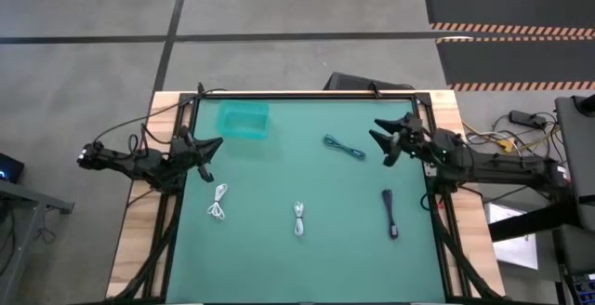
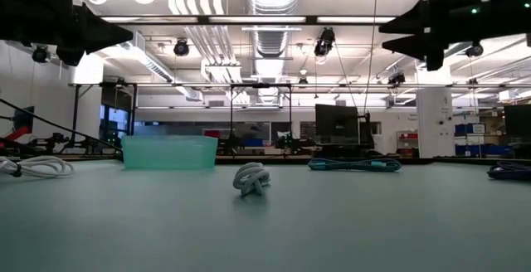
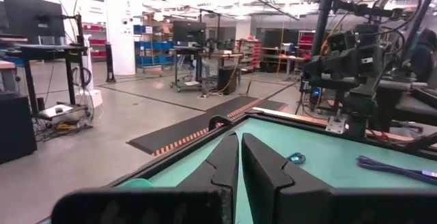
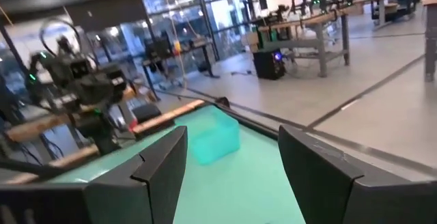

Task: Pick and place USB-C Cables
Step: Put the blue USB cable into the blue bin

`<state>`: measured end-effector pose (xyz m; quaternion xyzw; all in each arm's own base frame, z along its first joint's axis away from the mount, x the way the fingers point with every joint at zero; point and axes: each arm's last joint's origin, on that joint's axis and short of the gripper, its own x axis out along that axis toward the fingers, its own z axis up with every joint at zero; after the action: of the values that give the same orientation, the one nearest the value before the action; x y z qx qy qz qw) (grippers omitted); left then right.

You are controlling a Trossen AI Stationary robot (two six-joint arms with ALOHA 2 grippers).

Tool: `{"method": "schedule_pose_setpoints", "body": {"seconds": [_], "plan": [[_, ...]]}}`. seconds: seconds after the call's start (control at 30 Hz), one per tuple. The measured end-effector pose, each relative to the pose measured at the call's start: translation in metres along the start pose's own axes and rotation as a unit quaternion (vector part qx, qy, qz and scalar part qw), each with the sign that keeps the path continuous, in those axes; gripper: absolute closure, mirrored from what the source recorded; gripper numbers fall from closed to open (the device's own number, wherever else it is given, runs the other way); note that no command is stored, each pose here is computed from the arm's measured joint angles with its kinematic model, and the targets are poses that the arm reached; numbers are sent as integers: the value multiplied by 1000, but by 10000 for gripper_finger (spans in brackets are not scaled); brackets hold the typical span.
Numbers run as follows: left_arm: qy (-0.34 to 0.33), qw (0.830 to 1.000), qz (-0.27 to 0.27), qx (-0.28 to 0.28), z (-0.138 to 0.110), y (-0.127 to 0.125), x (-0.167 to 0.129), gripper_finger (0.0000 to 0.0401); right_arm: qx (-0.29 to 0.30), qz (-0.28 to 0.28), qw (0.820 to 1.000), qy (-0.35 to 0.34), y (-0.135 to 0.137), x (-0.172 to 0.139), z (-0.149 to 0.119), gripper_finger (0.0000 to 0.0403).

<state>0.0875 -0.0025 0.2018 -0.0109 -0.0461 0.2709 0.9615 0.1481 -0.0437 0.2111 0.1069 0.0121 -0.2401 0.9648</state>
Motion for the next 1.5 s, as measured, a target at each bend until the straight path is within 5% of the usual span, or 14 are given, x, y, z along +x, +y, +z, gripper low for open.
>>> {"method": "schedule_pose_setpoints", "body": {"seconds": [0.4,0.57,1.03,1.5], "plan": [[0,1000,0,-2,0,0,0,397,-100,-19,988,118,16,47,24,182],[0,1000,-1,-3,0,0,0,397,-142,-27,968,205,19,67,16,182],[0,1000,-1,-2,0,0,0,397,-236,-13,918,317,16,98,-22,182],[0,1000,0,-2,0,0,0,397,-221,-13,890,398,-16,116,-55,182]]}}
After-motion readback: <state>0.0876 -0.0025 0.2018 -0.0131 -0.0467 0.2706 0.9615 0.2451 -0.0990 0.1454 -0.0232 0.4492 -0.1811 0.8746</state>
